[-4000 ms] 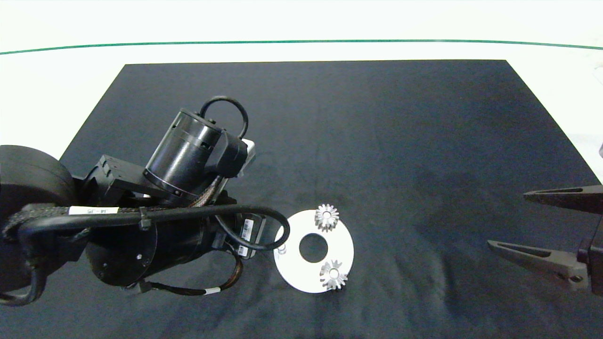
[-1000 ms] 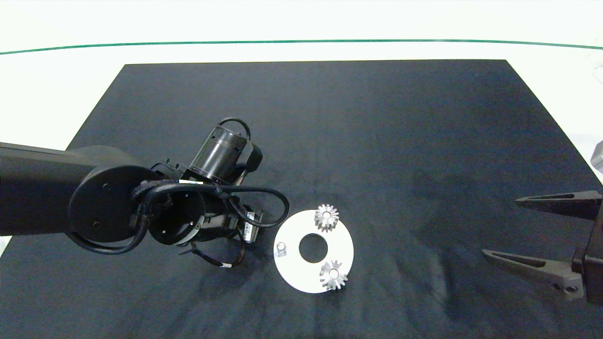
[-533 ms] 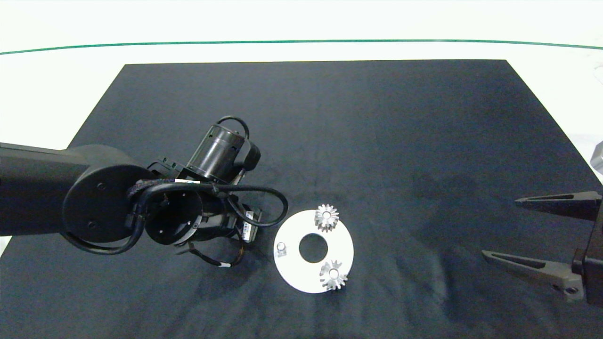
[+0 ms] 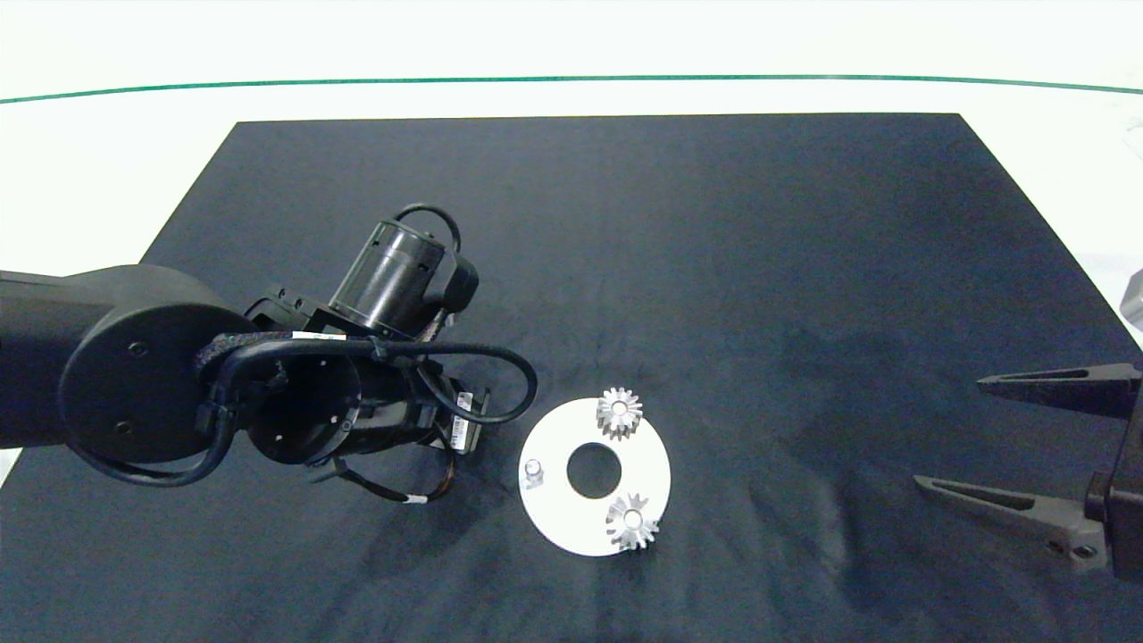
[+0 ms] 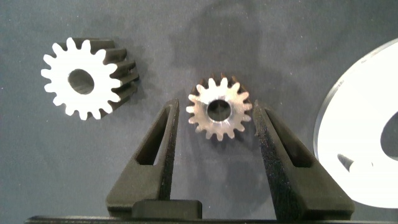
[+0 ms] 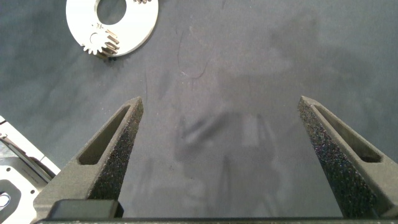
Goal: Remove an incorrectly installed larger gear and replace it with the correct smaller gear
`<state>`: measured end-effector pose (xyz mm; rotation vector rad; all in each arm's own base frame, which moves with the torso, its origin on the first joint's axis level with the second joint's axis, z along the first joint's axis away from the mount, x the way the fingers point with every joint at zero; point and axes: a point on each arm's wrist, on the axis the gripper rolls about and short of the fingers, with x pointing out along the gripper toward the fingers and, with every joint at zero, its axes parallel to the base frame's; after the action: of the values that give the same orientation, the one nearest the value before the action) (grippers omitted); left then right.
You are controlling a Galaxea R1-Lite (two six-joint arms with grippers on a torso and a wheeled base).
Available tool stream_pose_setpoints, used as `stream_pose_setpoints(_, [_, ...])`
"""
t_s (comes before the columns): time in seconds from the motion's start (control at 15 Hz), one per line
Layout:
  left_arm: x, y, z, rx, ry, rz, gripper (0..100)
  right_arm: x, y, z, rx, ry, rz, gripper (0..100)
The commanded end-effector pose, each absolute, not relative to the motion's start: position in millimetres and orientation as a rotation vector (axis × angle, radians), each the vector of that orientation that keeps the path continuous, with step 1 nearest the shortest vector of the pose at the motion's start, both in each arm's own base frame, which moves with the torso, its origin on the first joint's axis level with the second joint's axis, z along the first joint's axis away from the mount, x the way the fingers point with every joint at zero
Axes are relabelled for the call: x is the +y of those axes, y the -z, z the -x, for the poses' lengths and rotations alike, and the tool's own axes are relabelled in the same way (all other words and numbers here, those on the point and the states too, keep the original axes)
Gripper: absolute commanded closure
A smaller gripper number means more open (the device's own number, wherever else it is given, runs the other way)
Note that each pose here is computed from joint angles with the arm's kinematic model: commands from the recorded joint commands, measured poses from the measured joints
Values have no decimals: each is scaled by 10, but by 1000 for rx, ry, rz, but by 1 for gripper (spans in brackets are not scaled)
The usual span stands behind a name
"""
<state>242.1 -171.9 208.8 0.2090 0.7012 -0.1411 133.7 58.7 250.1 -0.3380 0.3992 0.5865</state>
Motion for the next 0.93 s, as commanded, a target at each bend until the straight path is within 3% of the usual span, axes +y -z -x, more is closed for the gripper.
stream_pose_setpoints(0.07, [-1714, -2107, -2399, 696, 142, -207, 54, 587, -2500, -1335, 400, -589, 340, 0])
stream_pose_setpoints(0.53, [-1705, -2194, -2300, 670, 163, -196, 54, 591, -2500, -1334, 399, -592, 341, 0])
stream_pose_setpoints(0.6, [-1701, -2212, -2281, 664, 167, -195, 0, 591, -2496, -1333, 401, -592, 341, 0])
stream_pose_setpoints(0.8, [-1702, -2231, -2261, 660, 172, -193, 0, 591, -2497, -1334, 399, -592, 341, 0])
stream_pose_setpoints(0.93, [-1634, -2301, -2191, 722, 157, -231, 0, 593, -2493, -1333, 401, -594, 341, 0])
